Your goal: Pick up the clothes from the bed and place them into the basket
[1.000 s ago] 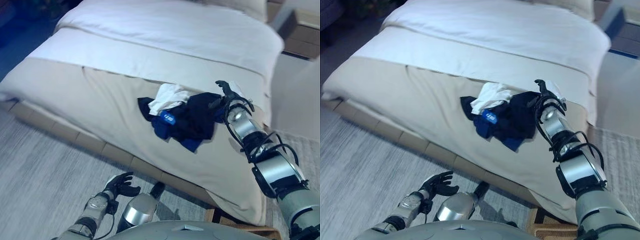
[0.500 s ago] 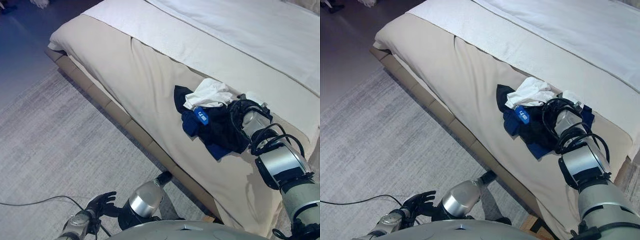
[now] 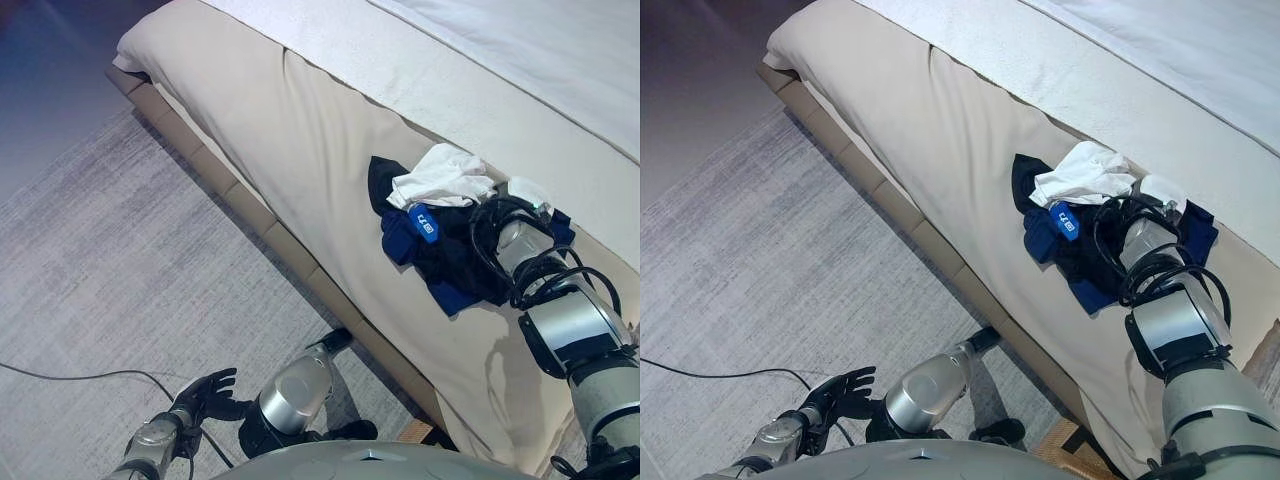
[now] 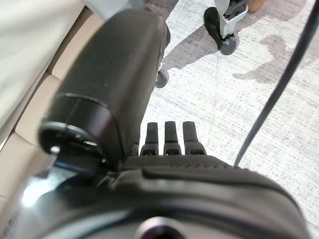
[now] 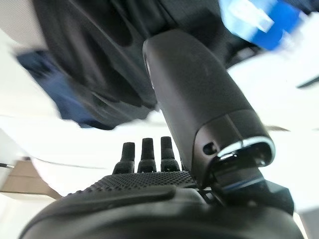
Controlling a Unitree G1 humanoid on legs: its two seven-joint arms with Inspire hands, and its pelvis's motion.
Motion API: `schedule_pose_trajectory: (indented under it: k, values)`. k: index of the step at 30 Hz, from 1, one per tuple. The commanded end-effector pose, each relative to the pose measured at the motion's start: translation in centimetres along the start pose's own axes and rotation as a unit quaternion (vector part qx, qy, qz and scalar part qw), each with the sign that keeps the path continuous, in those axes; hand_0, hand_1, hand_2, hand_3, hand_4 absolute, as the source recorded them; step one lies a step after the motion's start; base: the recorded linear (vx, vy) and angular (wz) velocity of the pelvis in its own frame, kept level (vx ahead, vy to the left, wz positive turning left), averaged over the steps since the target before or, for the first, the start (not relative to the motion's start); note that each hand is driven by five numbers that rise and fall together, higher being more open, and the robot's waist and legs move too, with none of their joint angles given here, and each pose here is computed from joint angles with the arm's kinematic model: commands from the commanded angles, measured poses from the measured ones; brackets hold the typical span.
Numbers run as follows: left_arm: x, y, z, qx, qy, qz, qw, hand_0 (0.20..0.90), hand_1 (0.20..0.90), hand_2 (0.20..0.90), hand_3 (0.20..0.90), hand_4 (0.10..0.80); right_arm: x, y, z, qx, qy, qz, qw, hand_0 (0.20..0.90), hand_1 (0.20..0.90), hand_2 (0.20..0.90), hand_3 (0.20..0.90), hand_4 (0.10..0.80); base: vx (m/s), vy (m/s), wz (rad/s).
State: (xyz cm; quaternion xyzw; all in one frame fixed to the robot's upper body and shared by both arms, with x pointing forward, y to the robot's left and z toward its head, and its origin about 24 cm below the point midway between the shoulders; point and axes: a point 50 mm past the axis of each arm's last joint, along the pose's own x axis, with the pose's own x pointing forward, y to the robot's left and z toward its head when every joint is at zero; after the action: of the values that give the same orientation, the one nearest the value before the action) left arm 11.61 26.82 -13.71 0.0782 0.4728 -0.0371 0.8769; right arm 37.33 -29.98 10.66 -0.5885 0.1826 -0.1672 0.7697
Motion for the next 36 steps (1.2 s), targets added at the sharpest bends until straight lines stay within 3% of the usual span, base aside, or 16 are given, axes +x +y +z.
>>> schedule_pose_trajectory:
  k: [1, 7, 13, 36]
  values:
    - [-2.0, 1.3, -3.5, 0.006, 0.031, 0.019, 0.999, 0.900, 0.900, 0.900, 0.900, 0.800, 0.4, -5.1, 2.2, -0.036, -0.074, -0.096, 0.992, 0.900, 0.900, 0.900, 0.900, 0.800, 0.059, 0.068, 0.01]
    - [-1.8, 0.6, -3.4, 0.011, 0.027, 0.015, 0.999, 0.900, 0.900, 0.900, 0.900, 0.800, 0.3, -2.9, 2.0, -0.077, -0.058, -0.031, 0.995, 0.900, 0.900, 0.900, 0.900, 0.800, 0.051, 0.009, 0.02]
    - [-1.1, 1.0, -1.3, 0.025, 0.002, 0.013, 1.000, 0.900, 0.900, 0.900, 0.900, 0.800, 0.2, -2.4, 3.3, -0.071, -0.058, -0.033, 0.995, 0.900, 0.900, 0.900, 0.900, 0.800, -0.066, -0.089, -0.01]
    - [-1.0, 1.2, -0.8, 0.012, -0.014, 0.022, 1.000, 0.900, 0.900, 0.900, 0.900, 0.800, -0.7, -8.3, 7.7, 0.028, -0.148, -0.160, 0.976, 0.900, 0.900, 0.900, 0.900, 0.800, -0.013, -0.001, 0.00]
